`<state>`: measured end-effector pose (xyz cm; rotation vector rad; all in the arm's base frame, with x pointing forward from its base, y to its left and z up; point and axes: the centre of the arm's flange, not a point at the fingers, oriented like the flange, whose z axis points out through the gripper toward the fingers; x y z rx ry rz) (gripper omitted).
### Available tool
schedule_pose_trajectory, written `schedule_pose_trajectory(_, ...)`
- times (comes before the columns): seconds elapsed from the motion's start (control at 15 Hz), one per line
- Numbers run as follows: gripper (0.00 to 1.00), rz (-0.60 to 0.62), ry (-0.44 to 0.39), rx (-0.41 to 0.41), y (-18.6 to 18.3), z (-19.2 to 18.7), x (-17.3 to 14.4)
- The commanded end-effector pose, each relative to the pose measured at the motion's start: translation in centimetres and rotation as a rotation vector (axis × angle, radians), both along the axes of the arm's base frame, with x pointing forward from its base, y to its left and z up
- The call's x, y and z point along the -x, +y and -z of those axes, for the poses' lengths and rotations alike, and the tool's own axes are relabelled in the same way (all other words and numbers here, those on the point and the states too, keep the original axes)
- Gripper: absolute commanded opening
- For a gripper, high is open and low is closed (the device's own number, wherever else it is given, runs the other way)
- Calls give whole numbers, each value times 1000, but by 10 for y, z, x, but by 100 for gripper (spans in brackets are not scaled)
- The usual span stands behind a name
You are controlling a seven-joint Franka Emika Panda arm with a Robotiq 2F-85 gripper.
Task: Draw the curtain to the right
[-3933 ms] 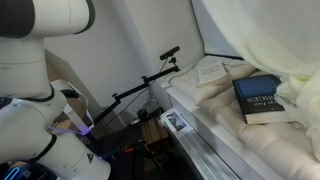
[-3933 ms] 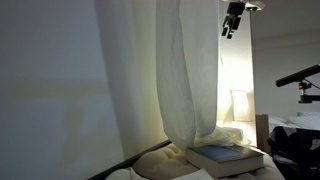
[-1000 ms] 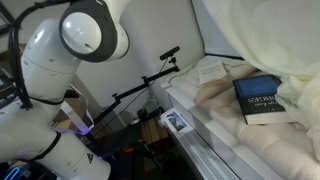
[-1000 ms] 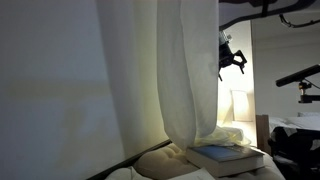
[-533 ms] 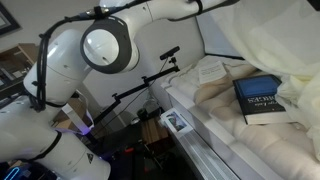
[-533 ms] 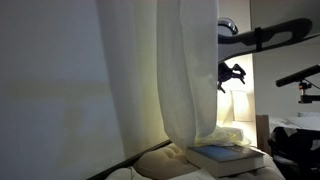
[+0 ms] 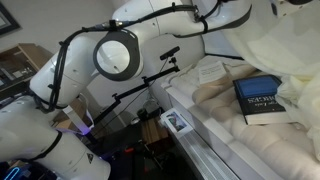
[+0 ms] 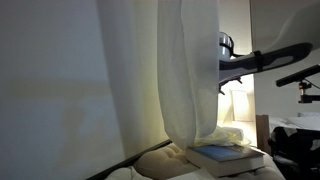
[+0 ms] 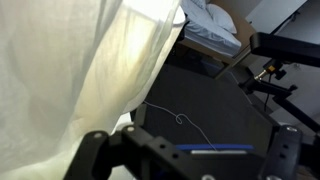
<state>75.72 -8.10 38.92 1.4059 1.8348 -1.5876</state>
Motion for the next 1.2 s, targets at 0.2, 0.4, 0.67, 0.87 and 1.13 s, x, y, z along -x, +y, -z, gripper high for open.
schedule_pose_trajectory(0.2,100,-130,97,145,-3,-1,65)
schedule_pose_trajectory(0.4,100,-186,134,193,2,2,62)
schedule_pose_trajectory(0.67,100,-261,200,259,18,11,54)
schedule_pose_trajectory(0.87,100,-370,276,303,33,12,44)
schedule_pose_trajectory(1.13,100,-560,328,197,46,1,27)
